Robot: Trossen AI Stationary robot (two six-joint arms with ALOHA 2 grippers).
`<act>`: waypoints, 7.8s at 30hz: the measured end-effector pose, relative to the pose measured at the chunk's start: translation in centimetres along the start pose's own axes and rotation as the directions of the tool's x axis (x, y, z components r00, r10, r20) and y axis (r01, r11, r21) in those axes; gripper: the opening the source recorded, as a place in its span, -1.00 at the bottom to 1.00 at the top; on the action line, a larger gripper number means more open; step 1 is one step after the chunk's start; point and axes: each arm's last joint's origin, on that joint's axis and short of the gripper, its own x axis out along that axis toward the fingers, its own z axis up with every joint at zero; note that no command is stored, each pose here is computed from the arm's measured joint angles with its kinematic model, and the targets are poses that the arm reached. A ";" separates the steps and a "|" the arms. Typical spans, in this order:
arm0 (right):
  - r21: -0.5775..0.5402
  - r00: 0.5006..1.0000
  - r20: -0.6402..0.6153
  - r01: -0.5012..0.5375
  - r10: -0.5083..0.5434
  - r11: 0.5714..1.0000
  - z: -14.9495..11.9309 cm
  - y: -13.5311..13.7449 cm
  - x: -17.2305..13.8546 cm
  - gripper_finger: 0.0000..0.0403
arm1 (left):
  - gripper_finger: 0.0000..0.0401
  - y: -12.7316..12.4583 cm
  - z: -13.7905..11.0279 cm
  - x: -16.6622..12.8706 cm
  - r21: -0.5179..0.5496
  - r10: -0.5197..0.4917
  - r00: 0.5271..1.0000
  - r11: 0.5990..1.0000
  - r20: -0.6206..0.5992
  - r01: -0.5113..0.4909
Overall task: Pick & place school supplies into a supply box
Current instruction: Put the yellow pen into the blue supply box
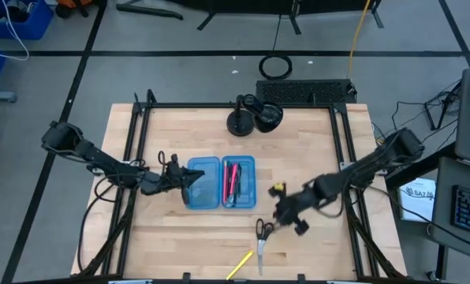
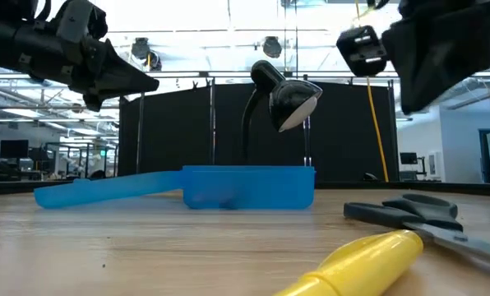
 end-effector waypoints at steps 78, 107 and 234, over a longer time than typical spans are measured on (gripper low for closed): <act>-0.174 0.939 0.337 -0.007 0.066 0.985 5.3 6.5 15.9 -0.30 | -0.87 1.6 -2.3 0.4 -0.228 0.052 0.967 0.967 -0.250 -0.111; -0.221 0.999 -0.046 0.003 -0.013 0.975 1.2 0.5 17.0 -0.73 | -0.87 0.9 -2.5 -0.1 -0.224 0.011 0.966 0.972 -0.257 -0.071; -0.904 0.982 -0.094 -0.016 -0.163 0.428 -2.2 -19.6 10.3 -0.63 | -0.87 1.6 -3.6 -0.6 0.016 0.098 0.934 0.995 -0.345 -0.098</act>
